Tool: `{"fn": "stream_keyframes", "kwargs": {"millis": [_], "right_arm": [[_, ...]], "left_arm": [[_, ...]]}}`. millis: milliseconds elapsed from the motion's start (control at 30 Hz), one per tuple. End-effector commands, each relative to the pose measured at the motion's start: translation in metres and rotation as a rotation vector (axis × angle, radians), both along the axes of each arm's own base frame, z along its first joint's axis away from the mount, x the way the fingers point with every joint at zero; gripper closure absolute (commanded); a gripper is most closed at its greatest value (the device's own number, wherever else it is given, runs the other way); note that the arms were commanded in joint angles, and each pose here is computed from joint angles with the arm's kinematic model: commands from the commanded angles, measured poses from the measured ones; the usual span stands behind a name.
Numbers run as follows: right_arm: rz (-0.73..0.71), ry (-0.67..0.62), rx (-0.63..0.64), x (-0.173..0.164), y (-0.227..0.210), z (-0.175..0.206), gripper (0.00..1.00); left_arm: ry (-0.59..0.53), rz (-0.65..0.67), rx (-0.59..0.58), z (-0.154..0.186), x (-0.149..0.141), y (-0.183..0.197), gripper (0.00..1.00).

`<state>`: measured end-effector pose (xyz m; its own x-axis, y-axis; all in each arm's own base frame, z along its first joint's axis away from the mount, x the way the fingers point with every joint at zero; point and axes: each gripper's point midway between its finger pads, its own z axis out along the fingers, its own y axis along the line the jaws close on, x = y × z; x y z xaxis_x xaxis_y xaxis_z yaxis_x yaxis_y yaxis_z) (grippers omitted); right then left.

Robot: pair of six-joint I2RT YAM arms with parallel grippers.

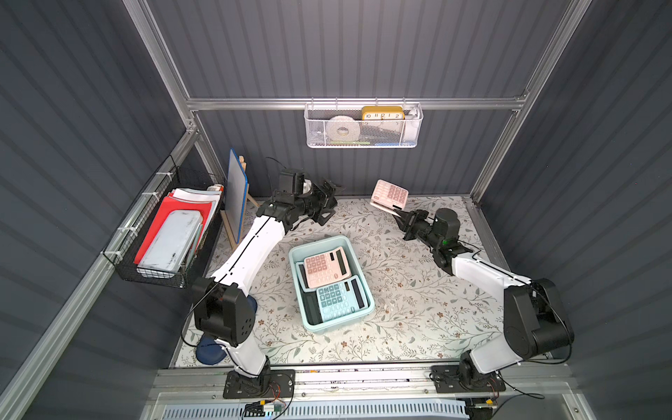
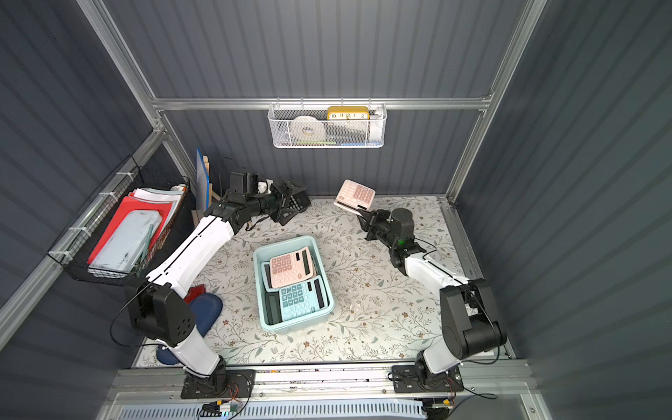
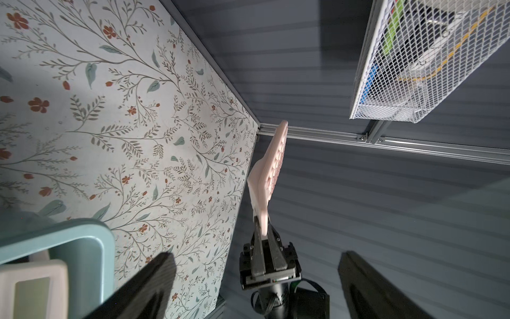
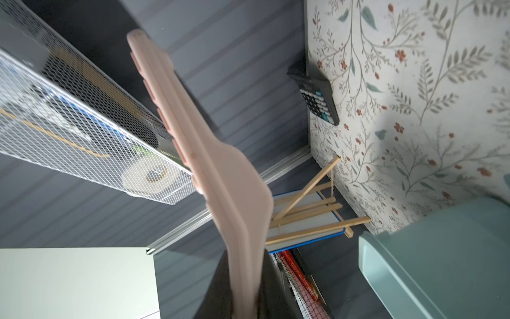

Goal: Put the calculator in the storage box
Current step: Pick up the calculator at the center of the board.

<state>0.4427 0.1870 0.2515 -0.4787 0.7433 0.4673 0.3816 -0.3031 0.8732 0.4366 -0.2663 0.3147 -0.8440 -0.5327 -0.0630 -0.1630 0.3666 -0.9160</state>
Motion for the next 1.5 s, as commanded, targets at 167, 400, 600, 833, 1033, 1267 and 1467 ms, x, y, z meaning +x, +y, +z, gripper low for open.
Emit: {"fn": "stream_keyframes", "kwargs": {"millis": [167,400,600,833,1033,1267,1467], "right_arm": [[0.0,-0.066,-0.05,0.005,0.031,0.027,1.0],[0.063,-0.099,-0.043,0.008,0.072,0.041,1.0],[0.094,-0.099,-0.046,0.01,0.09,0.04,1.0],[0.103,-0.116,-0.037,0.013,0.097,0.047,1.0],[0.108,-0.116,-0.03,0.01,0.099,0.046,1.0],[0.125,-0.12,-0.025,0.003,0.102,0.049,1.0],[0.136,-0.122,-0.032,-0.001,0.102,0.046,0.95]], "left_arm": [[0.012,-0.041,-0.023,-0.003,-0.001,-0.028,0.1],[0.041,-0.036,-0.017,-0.012,-0.001,-0.028,0.17],[0.042,-0.035,-0.027,-0.011,-0.001,-0.03,0.39],[0.064,-0.042,-0.023,-0.02,-0.003,-0.031,0.62],[0.084,-0.056,-0.016,-0.026,0.001,-0.035,0.73],[0.099,-0.079,-0.014,-0.029,0.001,-0.038,0.94],[0.086,-0.098,-0.023,-0.021,0.002,-0.041,1.0]]}}
